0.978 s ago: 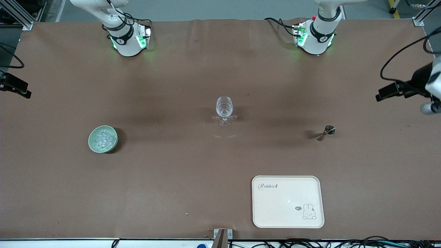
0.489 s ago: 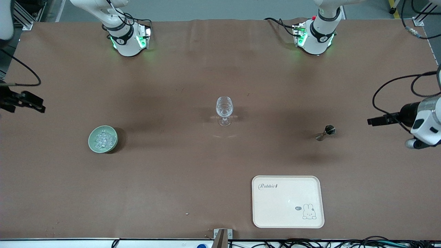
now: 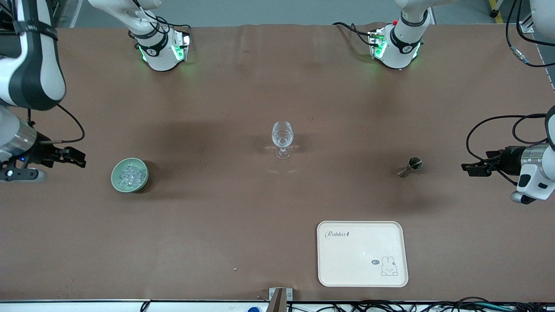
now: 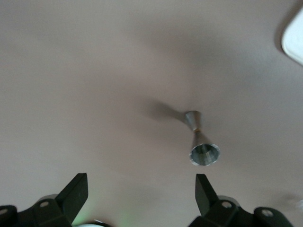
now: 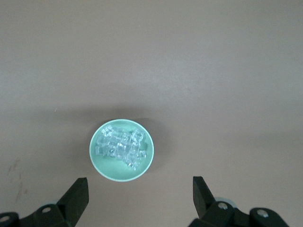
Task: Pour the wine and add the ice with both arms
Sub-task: 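Reach the right gripper to the ice bowl while the left gripper reaches the jigger, then grasp the silver jigger with the left gripper while the right gripper grasps an ice cube, then lift the ice cube out of the green bowl with the right gripper, then carry the held jigger over the wine glass with the left gripper, then tilt the jigger over the glass rim with the left gripper to pour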
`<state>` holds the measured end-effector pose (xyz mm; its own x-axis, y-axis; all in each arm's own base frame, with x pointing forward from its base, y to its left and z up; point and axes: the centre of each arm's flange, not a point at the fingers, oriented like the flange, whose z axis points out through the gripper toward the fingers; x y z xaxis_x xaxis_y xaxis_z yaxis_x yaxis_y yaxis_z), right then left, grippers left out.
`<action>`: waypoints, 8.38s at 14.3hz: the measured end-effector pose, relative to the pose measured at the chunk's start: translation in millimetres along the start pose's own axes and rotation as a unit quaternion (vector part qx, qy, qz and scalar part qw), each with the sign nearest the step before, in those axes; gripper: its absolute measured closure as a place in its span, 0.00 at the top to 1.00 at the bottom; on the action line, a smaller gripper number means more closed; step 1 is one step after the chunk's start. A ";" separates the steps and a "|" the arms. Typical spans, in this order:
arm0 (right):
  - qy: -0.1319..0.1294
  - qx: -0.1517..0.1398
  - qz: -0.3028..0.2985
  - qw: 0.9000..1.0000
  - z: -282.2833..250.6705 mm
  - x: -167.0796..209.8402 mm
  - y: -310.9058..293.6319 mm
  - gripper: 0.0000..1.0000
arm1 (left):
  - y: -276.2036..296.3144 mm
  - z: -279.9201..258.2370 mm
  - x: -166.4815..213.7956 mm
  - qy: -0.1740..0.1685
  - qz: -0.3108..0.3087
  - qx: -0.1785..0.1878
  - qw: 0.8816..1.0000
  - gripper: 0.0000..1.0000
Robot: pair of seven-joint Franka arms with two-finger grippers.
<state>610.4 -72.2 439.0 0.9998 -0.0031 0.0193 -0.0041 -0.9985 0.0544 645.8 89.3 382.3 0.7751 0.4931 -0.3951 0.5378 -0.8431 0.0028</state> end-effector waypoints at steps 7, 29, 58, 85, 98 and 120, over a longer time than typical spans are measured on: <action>-0.017 0.008 0.004 1.000 89.4 16.9 -7.2 0.94 | -48.6 69.0 54.2 -0.135 -0.188 -0.155 0.960 1.00; -0.035 0.011 -0.005 0.999 205.4 -36.4 -52.7 0.73 | -48.6 248.4 67.3 -0.301 -0.275 -0.273 0.871 0.98; -0.035 0.017 0.006 0.999 76.0 6.3 -42.0 0.22 | -36.2 266.2 60.3 -0.341 -0.266 -0.274 0.859 0.38; -0.019 0.019 0.014 1.000 -186.7 -46.9 -15.0 0.22 | 135.7 150.3 -20.3 -0.354 -0.278 -0.262 0.854 0.22; -0.019 0.017 0.013 1.000 -186.6 -46.9 -15.1 0.22 | 202.8 191.1 -124.2 -0.369 -0.274 -0.255 0.851 0.22; -0.019 0.017 0.013 1.000 -186.3 -46.9 -15.1 0.22 | 251.7 244.0 -313.4 -0.364 -0.467 -0.157 0.790 0.21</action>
<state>560.0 -46.8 623.3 0.9994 -0.0307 -0.0184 -0.0303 -0.9993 0.0202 457.3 -329.8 282.7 -0.3431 0.5179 -0.7836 0.9071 -0.0338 -0.4196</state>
